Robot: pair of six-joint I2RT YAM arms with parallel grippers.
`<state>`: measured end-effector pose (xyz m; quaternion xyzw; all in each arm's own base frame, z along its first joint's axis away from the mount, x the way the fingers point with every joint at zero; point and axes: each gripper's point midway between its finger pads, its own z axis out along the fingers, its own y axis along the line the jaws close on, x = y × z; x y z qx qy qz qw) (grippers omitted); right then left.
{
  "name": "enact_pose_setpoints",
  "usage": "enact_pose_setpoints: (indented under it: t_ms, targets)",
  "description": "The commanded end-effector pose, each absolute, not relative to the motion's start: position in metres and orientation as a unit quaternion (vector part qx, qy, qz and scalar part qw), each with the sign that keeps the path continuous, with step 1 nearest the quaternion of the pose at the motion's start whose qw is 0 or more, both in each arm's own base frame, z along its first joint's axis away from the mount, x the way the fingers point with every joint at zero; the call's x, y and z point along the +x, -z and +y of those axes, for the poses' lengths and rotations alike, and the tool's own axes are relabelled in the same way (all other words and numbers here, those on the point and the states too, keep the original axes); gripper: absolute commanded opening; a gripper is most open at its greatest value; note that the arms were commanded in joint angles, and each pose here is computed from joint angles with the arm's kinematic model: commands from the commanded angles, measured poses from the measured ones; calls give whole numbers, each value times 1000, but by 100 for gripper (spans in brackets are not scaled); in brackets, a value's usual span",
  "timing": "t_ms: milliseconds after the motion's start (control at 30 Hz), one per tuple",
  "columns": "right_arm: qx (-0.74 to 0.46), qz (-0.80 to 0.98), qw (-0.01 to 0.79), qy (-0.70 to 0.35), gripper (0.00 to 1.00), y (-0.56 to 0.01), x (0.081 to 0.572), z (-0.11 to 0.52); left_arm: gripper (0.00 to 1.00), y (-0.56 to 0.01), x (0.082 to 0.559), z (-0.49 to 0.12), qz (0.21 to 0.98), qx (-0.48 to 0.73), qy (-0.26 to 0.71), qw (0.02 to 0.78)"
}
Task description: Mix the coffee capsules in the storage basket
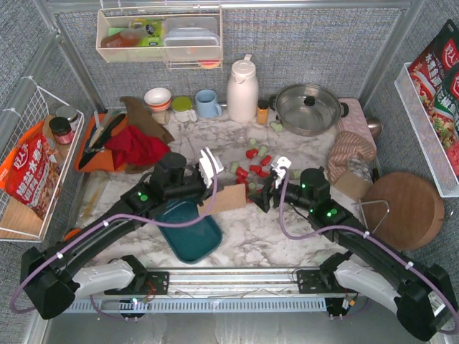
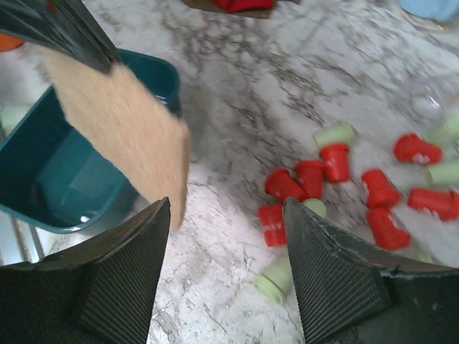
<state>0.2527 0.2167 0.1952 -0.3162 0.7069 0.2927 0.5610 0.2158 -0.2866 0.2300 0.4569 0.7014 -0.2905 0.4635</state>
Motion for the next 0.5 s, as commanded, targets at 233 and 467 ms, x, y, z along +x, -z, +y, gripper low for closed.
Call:
enact_pose_setpoints:
  t_ms: [233,467]
  targets:
    - [-500,624,502,-328,63,-199,218,277,0,-242,191,-306,541,569,322,530]
    - [-511,653,467,-308,0,-199,224,279,4,-247,193,-303,546,544,323,549]
